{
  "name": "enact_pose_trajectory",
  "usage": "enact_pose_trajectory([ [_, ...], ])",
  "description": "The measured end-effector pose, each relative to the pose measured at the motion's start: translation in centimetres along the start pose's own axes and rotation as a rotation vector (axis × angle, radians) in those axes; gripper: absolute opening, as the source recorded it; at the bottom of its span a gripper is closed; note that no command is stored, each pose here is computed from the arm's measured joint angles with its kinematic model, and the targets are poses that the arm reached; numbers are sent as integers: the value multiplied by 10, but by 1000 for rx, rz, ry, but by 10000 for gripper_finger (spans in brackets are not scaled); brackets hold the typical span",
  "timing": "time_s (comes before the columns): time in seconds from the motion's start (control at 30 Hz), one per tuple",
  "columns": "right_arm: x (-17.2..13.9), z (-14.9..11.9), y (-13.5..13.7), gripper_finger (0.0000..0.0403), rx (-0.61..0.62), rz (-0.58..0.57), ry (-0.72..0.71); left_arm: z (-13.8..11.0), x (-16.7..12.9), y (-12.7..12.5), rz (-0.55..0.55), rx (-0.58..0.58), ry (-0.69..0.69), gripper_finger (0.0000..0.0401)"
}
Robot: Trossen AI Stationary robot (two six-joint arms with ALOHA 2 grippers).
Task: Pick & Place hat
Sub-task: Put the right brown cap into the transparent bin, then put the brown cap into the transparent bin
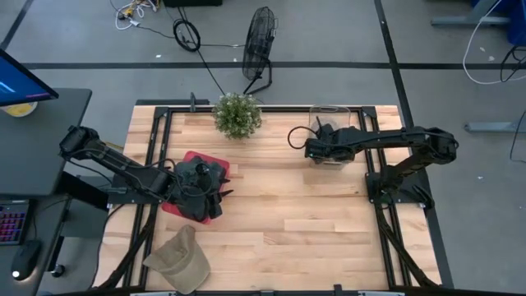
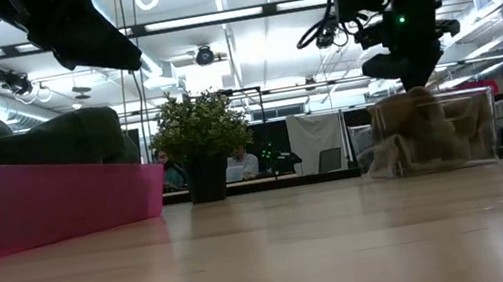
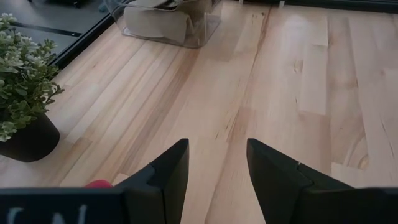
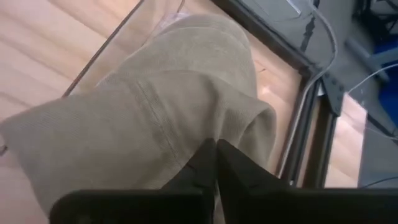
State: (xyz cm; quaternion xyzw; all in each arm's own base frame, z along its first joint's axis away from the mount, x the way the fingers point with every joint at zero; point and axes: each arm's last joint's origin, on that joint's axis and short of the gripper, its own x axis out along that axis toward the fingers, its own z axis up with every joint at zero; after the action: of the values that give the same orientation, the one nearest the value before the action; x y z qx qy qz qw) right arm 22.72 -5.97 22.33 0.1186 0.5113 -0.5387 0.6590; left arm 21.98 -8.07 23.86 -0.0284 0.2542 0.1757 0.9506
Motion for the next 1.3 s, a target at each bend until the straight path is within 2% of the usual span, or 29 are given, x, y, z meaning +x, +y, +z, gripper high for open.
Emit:
enact_pose_trajectory([
  [0.37, 3, 2, 7, 9, -76, 3, -28, 0, 0, 0, 0, -1, 0, 165],
  [0.47, 4, 1, 8, 34, -85, 21, -6, 0, 0, -1, -29, -2, 11, 165],
  [0.53, 4, 0, 8, 56, -70, 31, 20, 0, 0, -3, -91, -8, 39, 165],
  [0.63, 4, 0, 8, 91, -39, 43, 34, 7, -5, -9, -207, -88, 69, 165],
  [0.73, 4, 1, 9, 124, -29, 57, 24, 17, -14, -18, -294, -88, 64, 165],
  [0.87, 1, 1, 10, 158, -113, 73, 7, 31, -32, -29, -348, -46, 62, 165],
  [1.03, -22, 6, 13, 177, -163, 141, -64, 30, -54, -40, -351, -87, 197, 165],
  [1.17, -50, 14, 20, 180, -195, 222, -147, 7, -60, -54, -336, -172, 386, 165],
  [1.3, -80, 19, 36, 180, -217, 365, -290, -26, -65, -74, -303, -258, 655, 165],
])
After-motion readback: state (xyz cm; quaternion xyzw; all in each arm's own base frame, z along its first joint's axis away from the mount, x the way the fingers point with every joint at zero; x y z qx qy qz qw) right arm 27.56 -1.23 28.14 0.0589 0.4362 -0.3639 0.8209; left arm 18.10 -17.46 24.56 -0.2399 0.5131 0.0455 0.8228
